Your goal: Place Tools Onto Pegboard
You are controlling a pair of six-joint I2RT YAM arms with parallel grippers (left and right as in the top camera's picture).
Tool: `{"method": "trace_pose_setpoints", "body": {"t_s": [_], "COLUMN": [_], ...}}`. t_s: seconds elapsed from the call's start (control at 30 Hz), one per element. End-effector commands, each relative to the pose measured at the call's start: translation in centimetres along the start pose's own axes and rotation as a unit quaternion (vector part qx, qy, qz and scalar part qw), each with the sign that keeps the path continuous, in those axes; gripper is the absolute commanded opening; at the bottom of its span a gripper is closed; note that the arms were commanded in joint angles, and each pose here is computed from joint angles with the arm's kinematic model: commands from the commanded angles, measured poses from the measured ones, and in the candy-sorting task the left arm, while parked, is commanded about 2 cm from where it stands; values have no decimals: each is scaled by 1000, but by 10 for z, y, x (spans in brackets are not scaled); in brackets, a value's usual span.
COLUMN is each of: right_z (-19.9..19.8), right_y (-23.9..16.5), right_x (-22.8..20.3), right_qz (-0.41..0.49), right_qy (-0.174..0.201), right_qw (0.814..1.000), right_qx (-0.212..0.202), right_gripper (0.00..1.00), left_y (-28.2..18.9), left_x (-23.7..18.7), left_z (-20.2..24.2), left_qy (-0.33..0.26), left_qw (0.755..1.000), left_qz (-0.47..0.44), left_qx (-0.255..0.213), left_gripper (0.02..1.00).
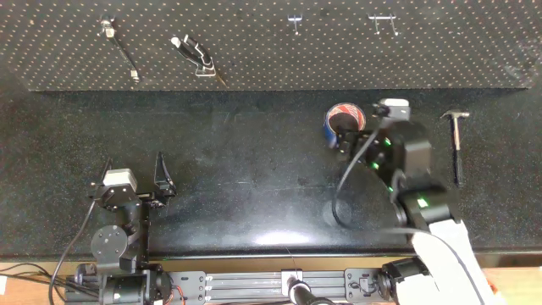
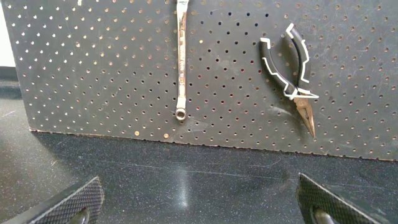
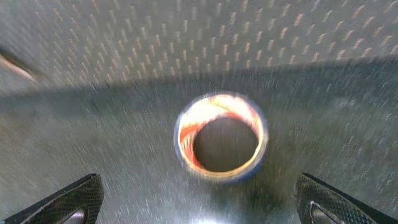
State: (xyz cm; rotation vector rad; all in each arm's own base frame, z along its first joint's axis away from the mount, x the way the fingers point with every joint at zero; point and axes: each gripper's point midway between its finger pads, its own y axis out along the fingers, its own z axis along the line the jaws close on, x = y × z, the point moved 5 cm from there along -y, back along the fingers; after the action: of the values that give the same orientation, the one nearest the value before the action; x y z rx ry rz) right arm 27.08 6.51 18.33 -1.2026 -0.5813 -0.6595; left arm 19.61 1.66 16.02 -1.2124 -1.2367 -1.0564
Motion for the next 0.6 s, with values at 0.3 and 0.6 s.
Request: {"method": "trace_pose_setpoints", "body": {"t_s": [0.3,0.6], "right_z": [14,13], "right_y": [66,92], "right_x": [-13,-10], "right_qz": [109,125], "right_qy": [-31,-55], "right_qw": [992,986], "right_qx": [-52,-94], "right_gripper": [989,989], "left_y": [0,0], "left_x": [0,0], "left_z": [2,2], "left_qy": [1,1], "left_qw": [1000,1000], "left_qz": [-1,-1], "left_qx": [8,8], "left_gripper": [996,996]}}
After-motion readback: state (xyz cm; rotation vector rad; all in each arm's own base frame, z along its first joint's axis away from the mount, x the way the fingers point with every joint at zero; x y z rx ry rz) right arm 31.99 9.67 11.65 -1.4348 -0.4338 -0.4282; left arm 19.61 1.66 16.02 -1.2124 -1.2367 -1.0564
